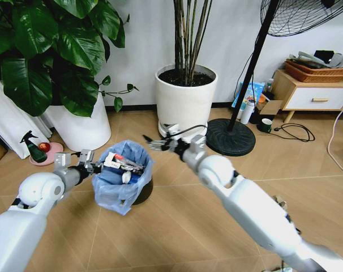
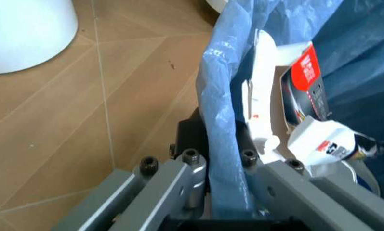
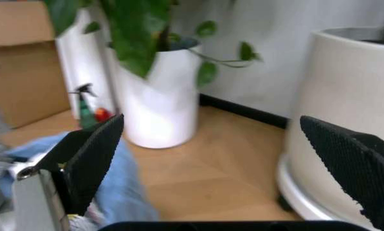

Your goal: Pick up the trash bin and place the garbage on the floor into it.

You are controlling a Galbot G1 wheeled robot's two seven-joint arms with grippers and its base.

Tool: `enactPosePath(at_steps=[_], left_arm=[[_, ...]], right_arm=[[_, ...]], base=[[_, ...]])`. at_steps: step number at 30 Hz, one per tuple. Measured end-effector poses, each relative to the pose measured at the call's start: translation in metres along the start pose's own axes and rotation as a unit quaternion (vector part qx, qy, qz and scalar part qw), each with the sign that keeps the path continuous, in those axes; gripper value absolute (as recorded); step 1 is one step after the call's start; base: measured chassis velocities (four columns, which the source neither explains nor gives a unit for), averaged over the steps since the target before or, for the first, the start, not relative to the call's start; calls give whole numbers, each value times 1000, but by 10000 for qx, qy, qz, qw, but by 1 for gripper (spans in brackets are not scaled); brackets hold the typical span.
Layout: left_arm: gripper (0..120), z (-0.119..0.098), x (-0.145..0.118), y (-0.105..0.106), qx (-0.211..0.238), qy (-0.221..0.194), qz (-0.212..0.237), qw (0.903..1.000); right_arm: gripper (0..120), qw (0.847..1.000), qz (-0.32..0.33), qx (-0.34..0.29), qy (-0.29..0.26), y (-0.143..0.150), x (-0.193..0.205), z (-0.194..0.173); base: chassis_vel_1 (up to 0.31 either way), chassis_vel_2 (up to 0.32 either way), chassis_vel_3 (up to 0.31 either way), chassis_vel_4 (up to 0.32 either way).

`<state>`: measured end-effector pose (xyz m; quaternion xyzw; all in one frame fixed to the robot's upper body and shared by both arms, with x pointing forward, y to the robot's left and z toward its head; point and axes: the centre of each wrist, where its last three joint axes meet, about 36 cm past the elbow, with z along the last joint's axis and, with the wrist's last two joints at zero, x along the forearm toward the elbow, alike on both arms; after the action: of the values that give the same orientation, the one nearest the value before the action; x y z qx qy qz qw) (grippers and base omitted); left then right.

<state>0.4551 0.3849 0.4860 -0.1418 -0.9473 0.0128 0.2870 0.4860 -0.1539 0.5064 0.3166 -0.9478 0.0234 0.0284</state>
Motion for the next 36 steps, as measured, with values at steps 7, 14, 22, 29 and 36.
enactPosePath(at_steps=[7,14,22,29,36], left_arm=[[0,4,11,7,-22,-74,-163,9998],[0,7,22,19,18,-176,-377,9991],[0,10,37,23,34,-238,-464,9986],[0,12,37,13,-19,-225,-347,9991],[0,13,33,6,-45,-220,-250,9994]], right_arm=[[100,9972,675,-68,299,-29,58,10],[100,9908,1276,-76,446,-29,110,23],[100,9788,1919,-172,689,-25,168,45],[100,9725,2184,-257,769,-13,196,53],[100,9703,2280,-250,771,-8,205,52]], base=[[0,0,0,0],[0,0,0,0],[0,0,0,0],[0,0,0,0],[0,0,0,0]])
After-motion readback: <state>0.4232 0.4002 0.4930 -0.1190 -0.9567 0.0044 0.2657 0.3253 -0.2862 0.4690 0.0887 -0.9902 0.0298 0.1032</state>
